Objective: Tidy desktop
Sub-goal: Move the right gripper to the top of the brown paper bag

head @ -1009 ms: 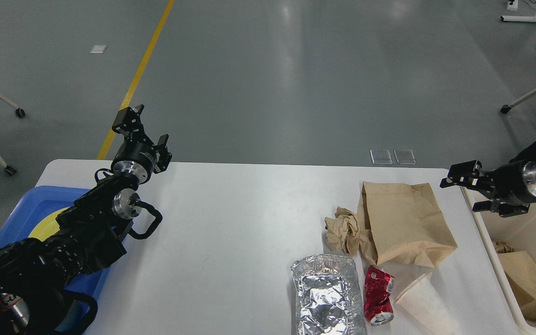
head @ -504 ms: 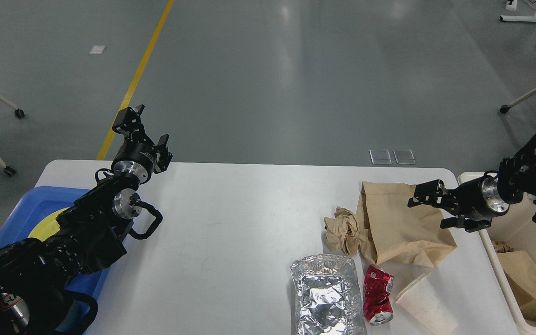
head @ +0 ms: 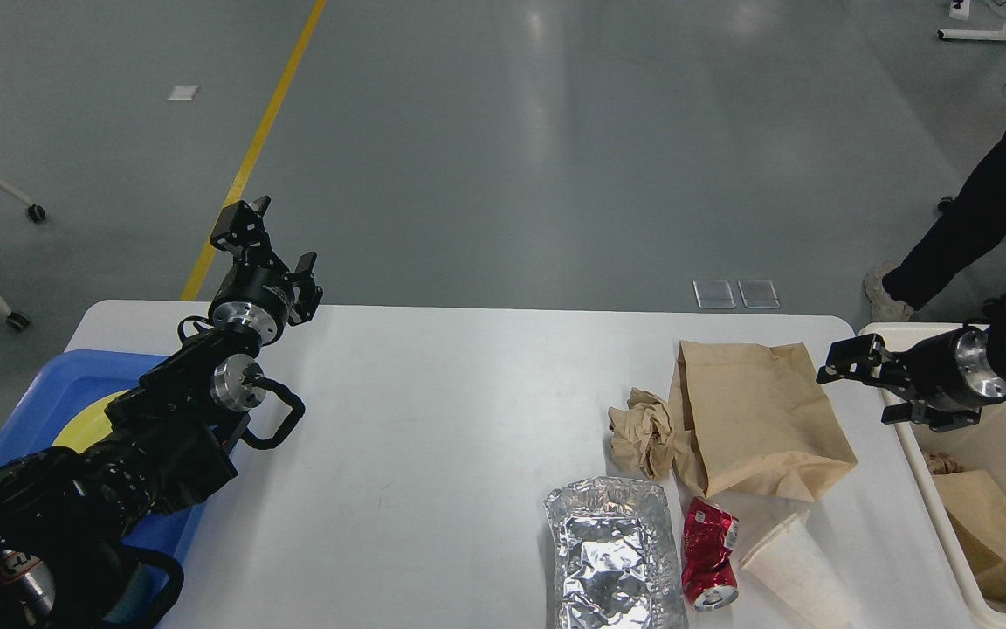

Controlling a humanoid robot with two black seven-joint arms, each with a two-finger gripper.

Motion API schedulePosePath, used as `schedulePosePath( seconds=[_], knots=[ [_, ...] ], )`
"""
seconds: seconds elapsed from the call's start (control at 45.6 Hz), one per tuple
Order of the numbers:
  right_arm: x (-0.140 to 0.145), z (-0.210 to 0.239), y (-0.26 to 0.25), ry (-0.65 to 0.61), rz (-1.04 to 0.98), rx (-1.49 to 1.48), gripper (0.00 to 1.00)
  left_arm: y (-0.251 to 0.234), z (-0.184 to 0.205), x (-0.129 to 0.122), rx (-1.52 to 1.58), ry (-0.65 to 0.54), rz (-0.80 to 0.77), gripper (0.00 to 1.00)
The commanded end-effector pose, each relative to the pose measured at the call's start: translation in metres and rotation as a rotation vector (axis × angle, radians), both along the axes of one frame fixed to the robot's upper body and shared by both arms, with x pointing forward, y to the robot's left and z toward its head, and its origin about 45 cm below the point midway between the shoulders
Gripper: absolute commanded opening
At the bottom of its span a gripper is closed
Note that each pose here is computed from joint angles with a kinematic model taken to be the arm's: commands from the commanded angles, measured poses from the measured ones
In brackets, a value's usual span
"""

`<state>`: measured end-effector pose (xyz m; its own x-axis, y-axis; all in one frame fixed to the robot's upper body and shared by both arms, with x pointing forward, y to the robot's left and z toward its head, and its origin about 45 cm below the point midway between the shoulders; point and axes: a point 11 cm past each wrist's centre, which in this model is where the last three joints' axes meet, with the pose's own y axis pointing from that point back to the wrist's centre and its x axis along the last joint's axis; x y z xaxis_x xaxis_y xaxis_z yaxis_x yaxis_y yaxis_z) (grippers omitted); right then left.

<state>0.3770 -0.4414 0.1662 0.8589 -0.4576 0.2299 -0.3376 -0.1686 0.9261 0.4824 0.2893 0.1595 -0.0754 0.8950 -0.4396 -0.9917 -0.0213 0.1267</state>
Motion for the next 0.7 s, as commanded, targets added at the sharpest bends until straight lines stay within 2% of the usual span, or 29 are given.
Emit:
schedulePosePath(
  seconds=[0.0,0.285,0.68],
  knots=[
    [-0.007,-0.006,-0.007,0.014,-0.013,-0.005,1.00,0.000,0.000,0.000,-0.001,0.000,-0.002,0.96],
    [-0.025,-0.032,-0.006,0.062,-0.023,0.008,1.00,0.000,0.000,0.000,0.000,-0.001,0.000,0.96],
    [-0.018,-0.035,0.008,0.040,-0.021,0.045,1.00,0.000,0.000,0.000,0.000,0.000,0.000,0.96]
  ],
)
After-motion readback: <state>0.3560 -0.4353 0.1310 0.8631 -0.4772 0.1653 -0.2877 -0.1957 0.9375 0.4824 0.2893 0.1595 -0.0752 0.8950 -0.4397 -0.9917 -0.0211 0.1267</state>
